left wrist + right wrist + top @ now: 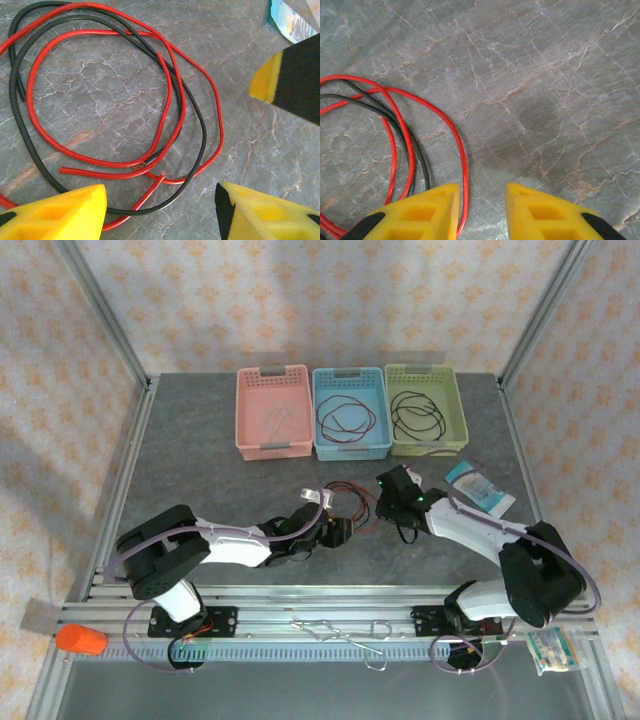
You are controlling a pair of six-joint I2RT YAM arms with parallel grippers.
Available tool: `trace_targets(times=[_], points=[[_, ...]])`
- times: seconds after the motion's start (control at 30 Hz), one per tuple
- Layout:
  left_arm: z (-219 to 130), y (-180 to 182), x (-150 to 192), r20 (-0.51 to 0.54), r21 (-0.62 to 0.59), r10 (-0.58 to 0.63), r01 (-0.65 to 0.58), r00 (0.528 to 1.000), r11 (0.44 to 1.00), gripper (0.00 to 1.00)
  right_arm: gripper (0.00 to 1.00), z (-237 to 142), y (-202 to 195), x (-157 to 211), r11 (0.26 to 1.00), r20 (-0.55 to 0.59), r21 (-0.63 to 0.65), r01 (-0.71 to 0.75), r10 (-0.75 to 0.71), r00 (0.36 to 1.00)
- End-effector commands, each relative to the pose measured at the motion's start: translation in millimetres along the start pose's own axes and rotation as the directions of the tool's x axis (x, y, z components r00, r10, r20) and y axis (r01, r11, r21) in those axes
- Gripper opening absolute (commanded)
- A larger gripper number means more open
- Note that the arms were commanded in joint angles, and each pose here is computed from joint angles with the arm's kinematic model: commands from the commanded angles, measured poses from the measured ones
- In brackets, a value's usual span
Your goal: Untangle the cables
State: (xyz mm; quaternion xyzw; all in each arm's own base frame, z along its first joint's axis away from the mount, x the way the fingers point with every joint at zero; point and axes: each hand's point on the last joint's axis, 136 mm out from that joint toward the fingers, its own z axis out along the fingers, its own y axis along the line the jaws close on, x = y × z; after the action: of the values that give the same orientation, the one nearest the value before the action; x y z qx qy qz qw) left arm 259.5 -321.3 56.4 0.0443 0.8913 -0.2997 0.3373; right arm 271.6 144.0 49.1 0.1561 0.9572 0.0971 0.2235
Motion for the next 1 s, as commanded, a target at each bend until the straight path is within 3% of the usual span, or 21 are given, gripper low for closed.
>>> trace_targets(times=[0.0, 0.4, 0.97], points=[[1.6, -14.5, -19.0, 0.075, 0.037, -0.044, 0.041, 0.996, 0.998, 0.61, 0.28, 3.1, 11.4, -8.5, 1.0, 0.014, -0.006, 0.013, -0.013, 1.0], [-1.4, -7.3, -31.7, 0.129, 0.02, -0.077, 0.075, 0.989, 0.997, 0.6, 0.24, 24.3, 18.8, -13.8, 0.997, -0.023, 0.056, 0.048, -0.047, 0.999], [-0.5, -6.5, -30.0, 0.123, 0.023, -0.08, 0.078, 0.989, 0.997, 0.6, 0.2, 42.2, 3.8, 5.1, 0.99, -0.102, 0.126, 0.056, -0.043, 0.994]])
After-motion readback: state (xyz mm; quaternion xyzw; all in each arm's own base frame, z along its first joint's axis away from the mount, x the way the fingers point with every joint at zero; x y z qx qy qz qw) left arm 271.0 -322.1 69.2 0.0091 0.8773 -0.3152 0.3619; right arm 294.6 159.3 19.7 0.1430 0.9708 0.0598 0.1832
